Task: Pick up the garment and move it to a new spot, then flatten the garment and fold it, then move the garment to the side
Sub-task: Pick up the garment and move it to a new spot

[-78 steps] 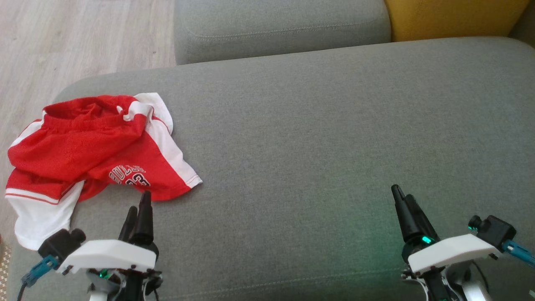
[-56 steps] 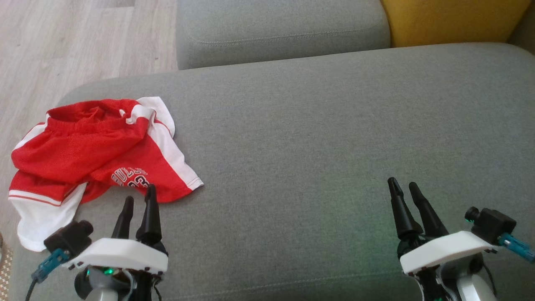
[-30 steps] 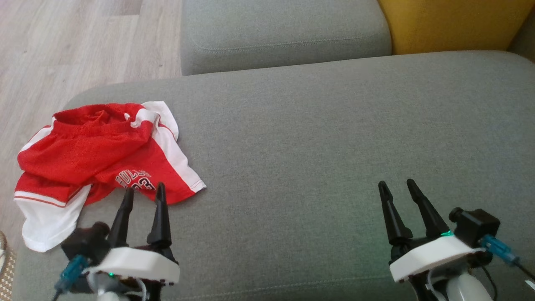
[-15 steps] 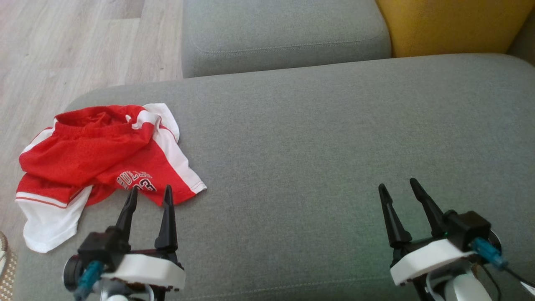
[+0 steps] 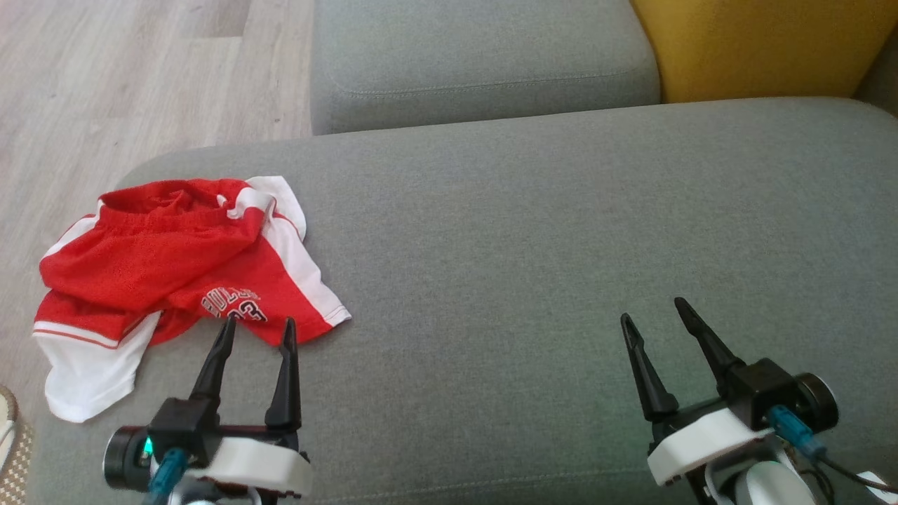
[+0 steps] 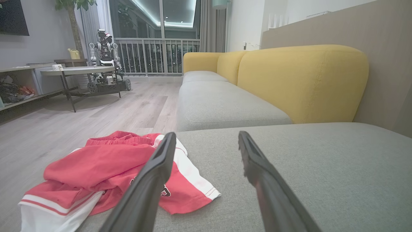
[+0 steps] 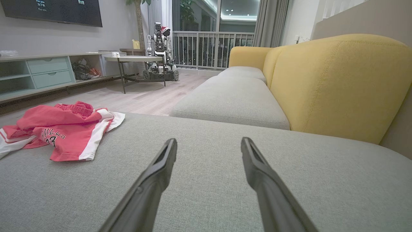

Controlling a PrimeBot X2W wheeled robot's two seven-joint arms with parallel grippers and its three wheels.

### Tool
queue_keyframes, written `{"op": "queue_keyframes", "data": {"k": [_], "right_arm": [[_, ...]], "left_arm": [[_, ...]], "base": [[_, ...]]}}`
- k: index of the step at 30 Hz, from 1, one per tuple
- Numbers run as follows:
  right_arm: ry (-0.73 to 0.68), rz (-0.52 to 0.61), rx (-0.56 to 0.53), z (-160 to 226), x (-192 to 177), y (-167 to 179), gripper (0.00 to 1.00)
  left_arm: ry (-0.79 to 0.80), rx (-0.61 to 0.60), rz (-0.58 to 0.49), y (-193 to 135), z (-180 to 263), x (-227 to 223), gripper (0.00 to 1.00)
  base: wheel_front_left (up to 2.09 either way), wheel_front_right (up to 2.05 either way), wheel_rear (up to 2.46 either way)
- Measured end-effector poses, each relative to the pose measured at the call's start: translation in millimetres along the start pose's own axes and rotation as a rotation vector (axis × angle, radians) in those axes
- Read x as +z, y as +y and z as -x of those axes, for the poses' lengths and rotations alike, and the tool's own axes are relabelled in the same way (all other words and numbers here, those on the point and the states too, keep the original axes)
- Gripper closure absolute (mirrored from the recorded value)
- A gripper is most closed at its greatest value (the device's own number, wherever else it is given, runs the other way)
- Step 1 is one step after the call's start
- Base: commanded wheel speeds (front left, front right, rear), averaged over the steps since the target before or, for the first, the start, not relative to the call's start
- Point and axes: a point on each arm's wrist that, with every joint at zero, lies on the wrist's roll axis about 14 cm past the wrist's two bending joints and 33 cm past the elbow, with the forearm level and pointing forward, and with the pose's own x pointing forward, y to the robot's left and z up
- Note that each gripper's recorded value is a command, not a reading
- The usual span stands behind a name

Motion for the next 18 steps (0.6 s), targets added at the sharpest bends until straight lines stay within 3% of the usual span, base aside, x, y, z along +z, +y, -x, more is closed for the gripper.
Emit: {"op": "queue_keyframes", "data": {"k": [18], "right_arm": [[-0.002,-0.008,0.109,-16.2,-0.6,33.4,0.0]], "left_arm": [[0.054,0.147,0.027,40.4,28.6,-15.4,0.0]], "base": [[0.0,0.0,0.0]]}}
